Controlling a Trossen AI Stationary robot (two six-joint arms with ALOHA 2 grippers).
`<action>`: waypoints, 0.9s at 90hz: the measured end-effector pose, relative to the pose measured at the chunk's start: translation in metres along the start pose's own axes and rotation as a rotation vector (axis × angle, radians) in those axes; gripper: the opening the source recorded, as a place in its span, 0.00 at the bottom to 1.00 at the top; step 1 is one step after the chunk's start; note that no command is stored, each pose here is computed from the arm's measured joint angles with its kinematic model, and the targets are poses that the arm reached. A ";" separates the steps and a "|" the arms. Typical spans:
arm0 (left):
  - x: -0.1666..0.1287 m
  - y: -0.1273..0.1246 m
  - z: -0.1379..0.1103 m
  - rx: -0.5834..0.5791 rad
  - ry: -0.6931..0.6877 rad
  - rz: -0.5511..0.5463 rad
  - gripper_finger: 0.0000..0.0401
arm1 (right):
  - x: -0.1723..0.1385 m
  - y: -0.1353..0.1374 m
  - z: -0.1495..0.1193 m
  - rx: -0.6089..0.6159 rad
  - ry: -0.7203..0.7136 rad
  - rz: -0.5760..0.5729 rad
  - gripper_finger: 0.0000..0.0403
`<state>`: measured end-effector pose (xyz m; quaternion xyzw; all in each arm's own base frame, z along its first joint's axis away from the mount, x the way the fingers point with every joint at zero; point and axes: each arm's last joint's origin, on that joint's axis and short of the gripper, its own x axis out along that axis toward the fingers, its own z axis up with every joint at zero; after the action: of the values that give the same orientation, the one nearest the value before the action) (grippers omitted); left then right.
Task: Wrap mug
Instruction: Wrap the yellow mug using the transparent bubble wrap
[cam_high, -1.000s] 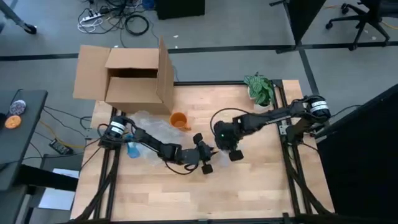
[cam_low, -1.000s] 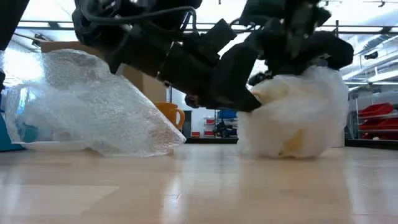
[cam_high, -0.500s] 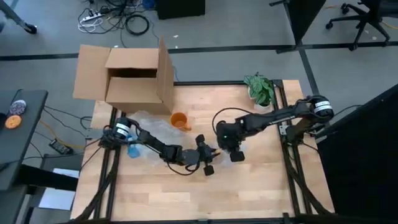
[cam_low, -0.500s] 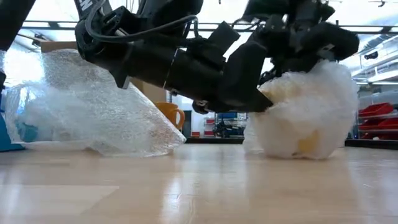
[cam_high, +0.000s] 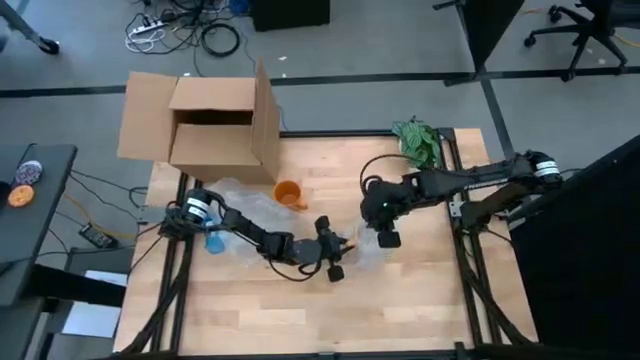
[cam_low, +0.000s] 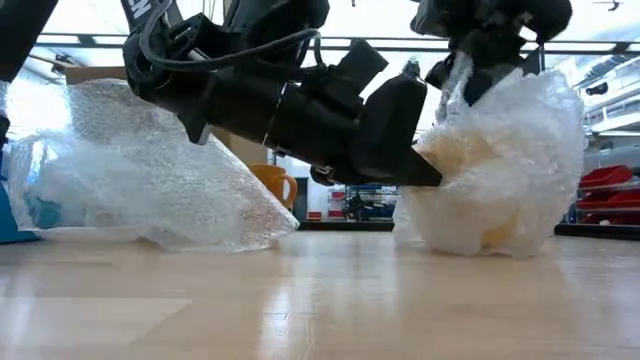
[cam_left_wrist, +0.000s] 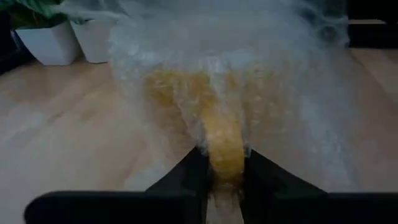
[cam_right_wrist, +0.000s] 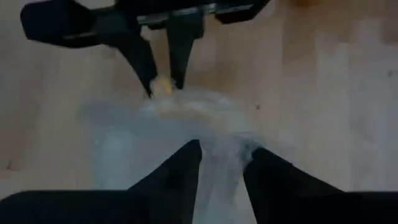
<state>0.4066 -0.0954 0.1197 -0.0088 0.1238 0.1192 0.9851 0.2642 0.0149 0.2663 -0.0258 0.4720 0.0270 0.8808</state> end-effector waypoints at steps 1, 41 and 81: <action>0.000 0.000 0.000 -0.001 -0.001 0.000 0.12 | 0.000 0.000 0.000 0.001 0.000 0.000 0.23; -0.014 -0.003 0.028 0.062 -0.039 -0.006 0.12 | 0.080 0.008 -0.006 -0.038 0.223 0.104 0.14; 0.008 0.005 -0.009 -0.153 0.012 0.005 0.19 | 0.086 0.016 -0.007 -0.041 0.229 0.101 0.14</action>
<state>0.4111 -0.0888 0.1085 -0.0846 0.1201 0.1307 0.9805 0.3043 0.0323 0.1907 -0.0227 0.5696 0.0778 0.8179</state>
